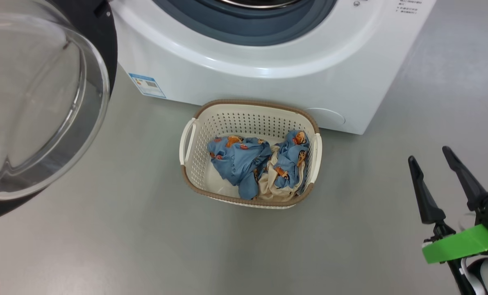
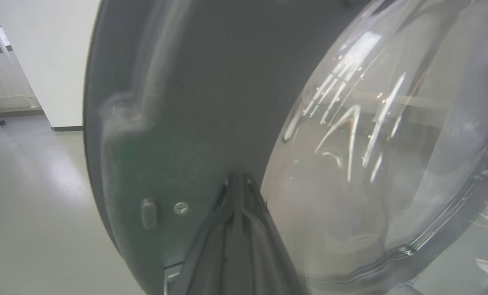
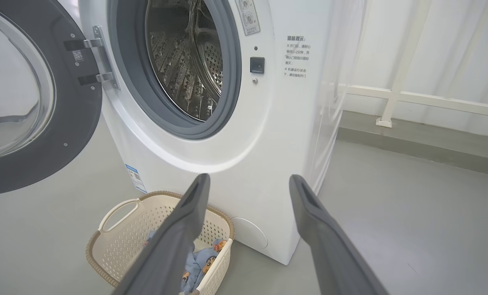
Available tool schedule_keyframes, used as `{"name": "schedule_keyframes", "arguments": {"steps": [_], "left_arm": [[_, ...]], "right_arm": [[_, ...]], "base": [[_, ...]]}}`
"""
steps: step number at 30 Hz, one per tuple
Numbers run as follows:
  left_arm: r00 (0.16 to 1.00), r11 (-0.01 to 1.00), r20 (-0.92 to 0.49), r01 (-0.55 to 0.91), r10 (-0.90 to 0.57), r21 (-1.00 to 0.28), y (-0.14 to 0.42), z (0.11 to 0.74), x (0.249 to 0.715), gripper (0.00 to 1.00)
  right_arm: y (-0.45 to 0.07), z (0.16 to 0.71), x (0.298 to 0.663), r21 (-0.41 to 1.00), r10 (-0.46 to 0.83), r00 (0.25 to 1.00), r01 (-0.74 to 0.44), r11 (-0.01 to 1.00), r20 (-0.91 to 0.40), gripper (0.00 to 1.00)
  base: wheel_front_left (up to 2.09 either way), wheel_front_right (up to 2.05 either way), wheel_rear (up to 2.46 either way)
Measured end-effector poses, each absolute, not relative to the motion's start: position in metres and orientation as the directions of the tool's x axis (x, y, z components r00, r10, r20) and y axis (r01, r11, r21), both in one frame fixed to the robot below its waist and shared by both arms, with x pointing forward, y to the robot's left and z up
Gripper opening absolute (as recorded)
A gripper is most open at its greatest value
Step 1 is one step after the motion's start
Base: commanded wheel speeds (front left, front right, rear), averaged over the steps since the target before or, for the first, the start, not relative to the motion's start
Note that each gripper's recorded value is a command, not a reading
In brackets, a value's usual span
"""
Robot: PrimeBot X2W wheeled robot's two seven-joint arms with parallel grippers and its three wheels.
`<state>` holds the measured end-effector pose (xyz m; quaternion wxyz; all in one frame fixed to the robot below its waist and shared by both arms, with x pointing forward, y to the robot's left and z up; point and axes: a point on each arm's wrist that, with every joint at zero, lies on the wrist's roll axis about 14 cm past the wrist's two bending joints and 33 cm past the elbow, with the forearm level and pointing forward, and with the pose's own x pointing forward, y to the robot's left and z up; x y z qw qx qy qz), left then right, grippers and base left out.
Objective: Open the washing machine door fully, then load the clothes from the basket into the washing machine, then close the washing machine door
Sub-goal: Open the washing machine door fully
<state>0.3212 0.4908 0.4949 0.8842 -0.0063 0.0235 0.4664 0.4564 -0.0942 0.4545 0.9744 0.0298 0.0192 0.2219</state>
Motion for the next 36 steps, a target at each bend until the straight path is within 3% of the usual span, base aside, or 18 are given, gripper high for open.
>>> {"name": "schedule_keyframes", "arguments": {"steps": [22,36], "left_arm": [[0.531,0.535,-0.061,-0.842,0.845,0.068,0.509,0.497,0.344,0.0],[0.607,0.607,-0.023,-0.794,0.794,0.023,0.494,0.509,0.332,0.0]], "right_arm": [[-0.09,0.444,0.471,0.064,0.453,0.891,-0.45,0.891,-0.031,1.0],[-0.085,0.469,0.466,0.058,0.451,0.892,-0.451,0.891,0.02,1.0]], "base": [[0.0,0.0,0.0],[0.0,0.0,0.0]]}}
